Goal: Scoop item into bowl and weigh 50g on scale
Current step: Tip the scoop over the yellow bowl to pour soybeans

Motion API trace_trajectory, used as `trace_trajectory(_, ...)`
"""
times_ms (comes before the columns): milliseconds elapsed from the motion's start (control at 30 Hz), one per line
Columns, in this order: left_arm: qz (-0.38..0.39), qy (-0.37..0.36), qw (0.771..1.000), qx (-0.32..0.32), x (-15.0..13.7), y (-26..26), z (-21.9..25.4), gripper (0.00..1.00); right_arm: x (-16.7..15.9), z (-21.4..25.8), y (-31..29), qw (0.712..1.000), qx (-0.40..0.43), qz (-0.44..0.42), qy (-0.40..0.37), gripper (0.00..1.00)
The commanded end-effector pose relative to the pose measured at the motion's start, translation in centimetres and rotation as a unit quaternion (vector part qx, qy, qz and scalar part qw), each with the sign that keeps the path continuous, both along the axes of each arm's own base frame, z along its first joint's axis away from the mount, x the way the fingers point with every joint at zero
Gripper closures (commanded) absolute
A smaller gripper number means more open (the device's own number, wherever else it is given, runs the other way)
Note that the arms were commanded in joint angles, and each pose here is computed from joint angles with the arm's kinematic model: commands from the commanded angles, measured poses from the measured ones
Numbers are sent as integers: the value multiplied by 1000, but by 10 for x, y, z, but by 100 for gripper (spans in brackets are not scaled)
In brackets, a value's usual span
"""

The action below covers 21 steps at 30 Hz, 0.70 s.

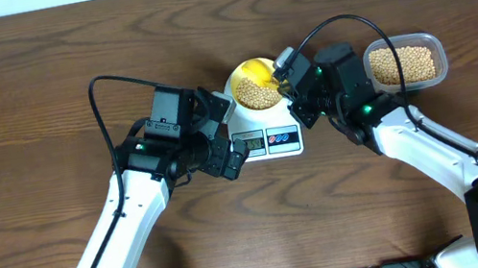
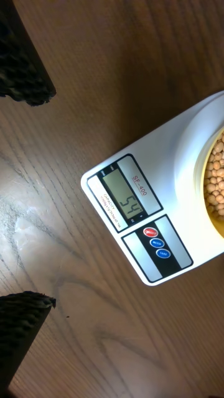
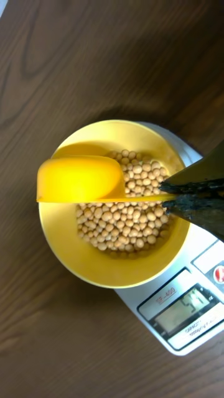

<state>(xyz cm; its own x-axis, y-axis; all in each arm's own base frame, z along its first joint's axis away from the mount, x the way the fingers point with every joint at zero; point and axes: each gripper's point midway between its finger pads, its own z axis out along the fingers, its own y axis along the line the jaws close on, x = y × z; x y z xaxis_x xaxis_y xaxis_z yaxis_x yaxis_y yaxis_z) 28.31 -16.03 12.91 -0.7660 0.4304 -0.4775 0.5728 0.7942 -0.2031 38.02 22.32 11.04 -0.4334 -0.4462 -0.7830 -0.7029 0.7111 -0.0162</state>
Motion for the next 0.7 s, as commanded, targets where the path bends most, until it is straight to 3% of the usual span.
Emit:
trace_trajectory(0,-5,1,1000,6,-1,1,-4,2,0,0,-2,1000,-21,4,-8,99)
trace_trajectory(400,-5,1,1000,6,-1,1,-4,2,-20,-1,20,999,14,42,27,99)
trace_trajectory(667,-5,1,1000,6,-1,1,-4,2,-19,0,21,997,51,3,62,99)
